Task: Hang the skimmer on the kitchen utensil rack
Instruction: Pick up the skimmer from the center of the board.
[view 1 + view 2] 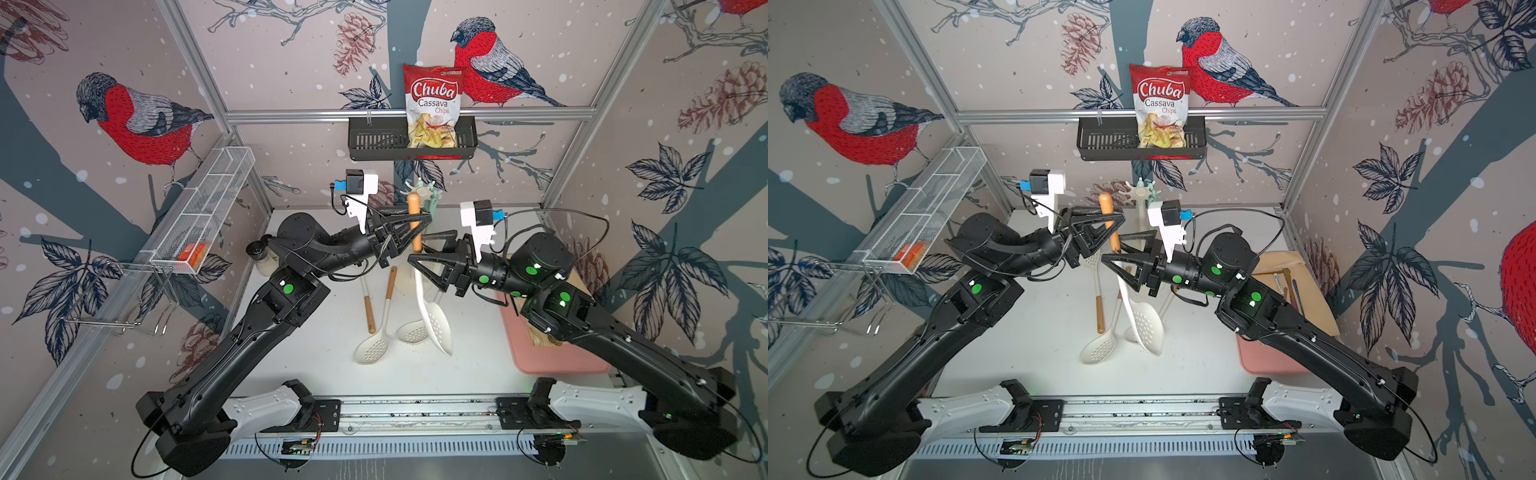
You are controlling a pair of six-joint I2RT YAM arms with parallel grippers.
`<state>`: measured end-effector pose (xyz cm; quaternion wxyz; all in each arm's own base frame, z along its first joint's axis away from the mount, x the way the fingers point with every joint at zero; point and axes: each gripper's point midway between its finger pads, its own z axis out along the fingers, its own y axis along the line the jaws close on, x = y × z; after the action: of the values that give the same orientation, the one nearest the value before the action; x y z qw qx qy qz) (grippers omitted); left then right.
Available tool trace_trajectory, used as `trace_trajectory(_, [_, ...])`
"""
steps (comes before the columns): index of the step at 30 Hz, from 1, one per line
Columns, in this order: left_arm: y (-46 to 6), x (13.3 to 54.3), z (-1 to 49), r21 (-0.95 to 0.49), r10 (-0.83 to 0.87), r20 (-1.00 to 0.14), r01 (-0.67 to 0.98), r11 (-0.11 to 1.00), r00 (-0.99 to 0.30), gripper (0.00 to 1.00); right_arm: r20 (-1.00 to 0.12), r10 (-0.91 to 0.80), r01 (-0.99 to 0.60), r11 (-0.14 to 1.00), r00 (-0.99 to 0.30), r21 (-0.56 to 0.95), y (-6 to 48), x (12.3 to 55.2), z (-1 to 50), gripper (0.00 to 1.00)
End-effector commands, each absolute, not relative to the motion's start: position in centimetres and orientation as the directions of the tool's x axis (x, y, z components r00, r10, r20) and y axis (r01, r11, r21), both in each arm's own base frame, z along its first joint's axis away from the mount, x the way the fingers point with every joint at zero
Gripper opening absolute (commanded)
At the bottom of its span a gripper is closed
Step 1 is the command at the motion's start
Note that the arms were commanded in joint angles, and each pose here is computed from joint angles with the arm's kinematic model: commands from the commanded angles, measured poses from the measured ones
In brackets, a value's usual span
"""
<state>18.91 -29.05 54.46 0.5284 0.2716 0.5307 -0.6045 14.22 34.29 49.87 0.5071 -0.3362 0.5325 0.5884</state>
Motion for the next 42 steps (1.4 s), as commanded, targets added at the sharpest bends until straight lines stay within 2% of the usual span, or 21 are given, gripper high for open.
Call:
trace_trajectory(1, [-28.4,17.7,56.2,-0.308,-0.395,-0.882,0.949,0.073,-0.256,0.0,-0.934,0.263,-0.966,0.02,-0.242,0.256,34.6,13.5,51.4,0.56])
trace_trajectory(11, [-28.4,17.5,56.1,-0.311,-0.398,-0.879,0.948,0.063,-0.262,0.0,-0.926,0.284,-0.965,0.018,-0.248,0.263,34.4,13.9,51.4,0.34])
trace_trajectory(16, [-28.3,17.5,55.9,-0.313,-0.4,-0.878,0.947,0.069,-0.261,0.0,-0.92,0.295,-0.961,0.025,-0.257,0.277,34.3,14.2,51.5,0.0])
trace_trajectory(17, [-28.2,17.6,55.8,-0.315,-0.4,-0.879,0.946,0.076,-0.26,0.01,-0.918,0.299,-0.959,0.036,-0.259,0.282,34.0,14.3,51.4,0.0])
trace_trajectory(19, [-28.0,17.6,55.8,-0.305,-0.395,-0.886,0.947,0.098,-0.244,0.38,-0.913,0.307,-0.951,0.068,-0.268,0.302,33.4,15.0,51.0,0.0])
trace_trajectory(20, [-27.9,17.7,55.6,-0.298,-0.388,-0.892,0.947,0.117,-0.232,0.62,-0.909,0.313,-0.942,0.105,-0.274,0.32,32.8,15.6,50.6,0.0])
trace_trajectory(21, [-27.7,17.9,55.5,-0.293,-0.382,-0.898,0.945,0.147,-0.219,0.79,-0.907,0.316,-0.927,0.156,-0.28,0.341,32.1,16.5,49.9,0.0])
trace_trajectory(23, [-27.3,18.7,54.7,-0.291,-0.365,-0.91,0.93,0.222,-0.198,0.86,-0.904,0.322,-0.881,0.287,-0.281,0.376,30.3,18.4,48.4,0.0])
trace_trajectory(27, [-25.9,21.3,52.1,-0.287,-0.313,-0.937,0.857,0.428,-0.158,0.9,-0.927,0.259,-0.717,0.587,-0.272,0.374,26.0,22.1,44.1,0.0])
trace_trajectory(30, [-25.1,24.0,48.6,-0.26,-0.216,-0.963,0.769,0.584,-0.161,0.88,-0.939,0.181,-0.596,0.734,-0.292,0.327,23.7,23.6,41.3,0.0])
trace_trajectory(32, [-25.2,24.9,46.6,-0.242,-0.164,-0.97,0.743,0.624,-0.178,0.86,-0.94,0.137,-0.52,0.804,-0.311,0.289,22.7,24.3,40.0,0.0])
trace_trajectory(36, [-26.1,25.5,44.8,-0.278,-0.166,-0.96,0.757,0.591,-0.224,0.86,-0.942,0.043,-0.427,0.883,-0.333,0.192,22.3,25.3,38.8,0.0])
trace_trajectory(42, [-25.6,26.7,43.7,-0.384,-0.252,-0.922,0.783,0.489,-0.295,0.86,-0.92,-0.097,-0.397,0.915,-0.381,0.068,23.9,26.6,37.8,0.0])
